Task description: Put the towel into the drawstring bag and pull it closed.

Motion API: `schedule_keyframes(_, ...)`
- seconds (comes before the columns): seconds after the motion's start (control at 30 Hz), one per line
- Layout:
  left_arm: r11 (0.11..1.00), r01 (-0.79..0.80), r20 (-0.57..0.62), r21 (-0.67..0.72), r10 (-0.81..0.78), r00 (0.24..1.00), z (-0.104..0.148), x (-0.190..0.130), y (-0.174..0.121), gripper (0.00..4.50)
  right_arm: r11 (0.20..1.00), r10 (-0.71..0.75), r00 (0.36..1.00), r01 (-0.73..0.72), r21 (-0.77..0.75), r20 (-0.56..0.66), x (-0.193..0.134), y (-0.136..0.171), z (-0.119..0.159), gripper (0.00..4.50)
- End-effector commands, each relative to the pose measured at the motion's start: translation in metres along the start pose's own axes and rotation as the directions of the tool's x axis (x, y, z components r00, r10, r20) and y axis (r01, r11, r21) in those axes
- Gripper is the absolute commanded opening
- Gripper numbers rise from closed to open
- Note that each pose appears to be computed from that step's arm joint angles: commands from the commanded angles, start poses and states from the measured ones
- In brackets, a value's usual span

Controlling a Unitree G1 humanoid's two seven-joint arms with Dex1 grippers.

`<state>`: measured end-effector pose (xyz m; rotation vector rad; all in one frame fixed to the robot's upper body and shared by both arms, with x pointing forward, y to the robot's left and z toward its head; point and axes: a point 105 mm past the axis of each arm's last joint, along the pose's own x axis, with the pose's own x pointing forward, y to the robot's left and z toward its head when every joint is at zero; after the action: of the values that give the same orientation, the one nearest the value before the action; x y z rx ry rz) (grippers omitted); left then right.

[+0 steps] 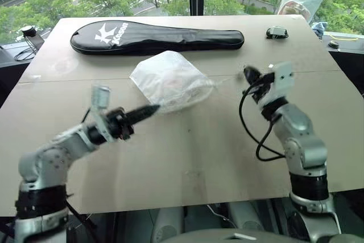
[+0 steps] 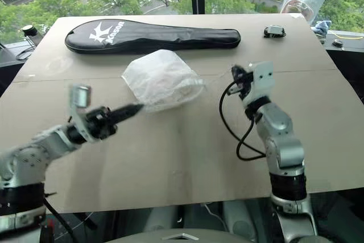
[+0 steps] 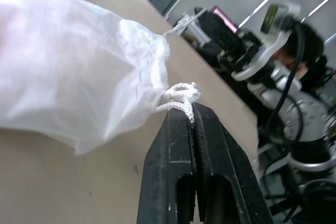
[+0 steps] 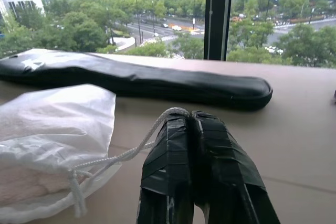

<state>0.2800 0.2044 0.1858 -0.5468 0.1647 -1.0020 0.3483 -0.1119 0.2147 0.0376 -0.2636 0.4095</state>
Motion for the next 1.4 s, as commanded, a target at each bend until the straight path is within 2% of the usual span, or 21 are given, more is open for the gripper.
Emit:
schedule_keyframes(0.03,1.000,0.014,0.037,-0.013,-0.013,0.999,0.017,-0.007,-0.004,0.03,1.000,0.016,0.998,-0.016,0.003,0.053,0.003,-0.004,0.019,0.00)
schedule_keyframes(0.2,0.999,0.032,0.015,-0.009,-0.032,0.999,0.023,-0.013,-0.009,0.03,0.999,-0.030,0.992,0.031,-0.009,0.119,0.012,-0.018,0.042,0.00)
schedule_keyframes(0.27,0.999,0.014,-0.030,0.047,-0.013,0.999,0.021,-0.014,-0.008,0.03,0.999,-0.046,0.988,0.050,-0.019,0.144,0.016,-0.023,0.051,0.00)
schedule_keyframes(0.4,0.956,-0.080,-0.173,0.281,0.133,0.976,0.014,-0.013,0.013,0.03,0.998,-0.041,0.979,0.051,-0.045,0.198,0.023,-0.032,0.075,0.00)
schedule_keyframes(0.53,0.877,-0.187,-0.110,0.444,0.260,0.959,0.034,-0.010,0.041,0.03,0.991,0.000,0.983,0.024,-0.132,0.181,0.028,-0.033,0.076,0.00)
schedule_keyframes(0.63,0.837,-0.196,-0.078,0.511,0.272,0.959,0.043,-0.005,0.043,0.03,0.992,-0.001,0.984,0.024,-0.125,0.181,0.027,-0.035,0.074,0.00)
schedule_keyframes(0.77,0.827,-0.212,0.016,0.521,0.238,0.971,0.059,0.003,0.037,0.03,0.990,-0.019,0.982,0.044,-0.130,0.188,0.025,-0.038,0.076,0.00)
schedule_keyframes(0.87,0.880,-0.174,0.079,0.442,0.155,0.985,0.072,0.008,0.023,0.03,0.989,-0.022,0.981,0.049,-0.137,0.190,0.025,-0.039,0.077,0.00)
schedule_keyframes(0.93,0.930,-0.066,0.057,0.363,0.049,0.997,0.072,0.009,0.004,0.03,0.989,-0.023,0.981,0.051,-0.141,0.195,0.025,-0.041,0.079,0.00)
schedule_keyframes(1.13,0.923,-0.095,0.015,0.372,0.096,0.995,0.068,0.008,0.010,0.03,0.987,-0.029,0.982,0.057,-0.150,0.186,0.025,-0.046,0.078,0.00)
schedule_keyframes(1.2,0.870,-0.150,-0.098,0.471,0.220,0.970,0.048,0.006,0.029,0.03,0.987,-0.024,0.985,0.051,-0.155,0.172,0.025,-0.045,0.074,0.00)
schedule_keyframes(1.27,0.759,-0.217,-0.178,0.614,0.401,0.899,0.030,-0.004,0.060,0.03,0.986,-0.019,0.987,0.045,-0.158,0.162,0.024,-0.043,0.070,0.00)
schedule_keyframes(1.37,0.615,-0.281,-0.124,0.737,0.532,0.838,0.035,-0.015,0.084,0.03,0.987,-0.012,0.986,0.039,-0.157,0.167,0.024,-0.042,0.070,0.00)
schedule_keyframes(1.4,0.595,-0.306,-0.084,0.743,0.537,0.840,0.041,-0.014,0.086,0.03,0.987,-0.018,0.986,0.044,-0.153,0.168,0.024,-0.043,0.070,0.00)
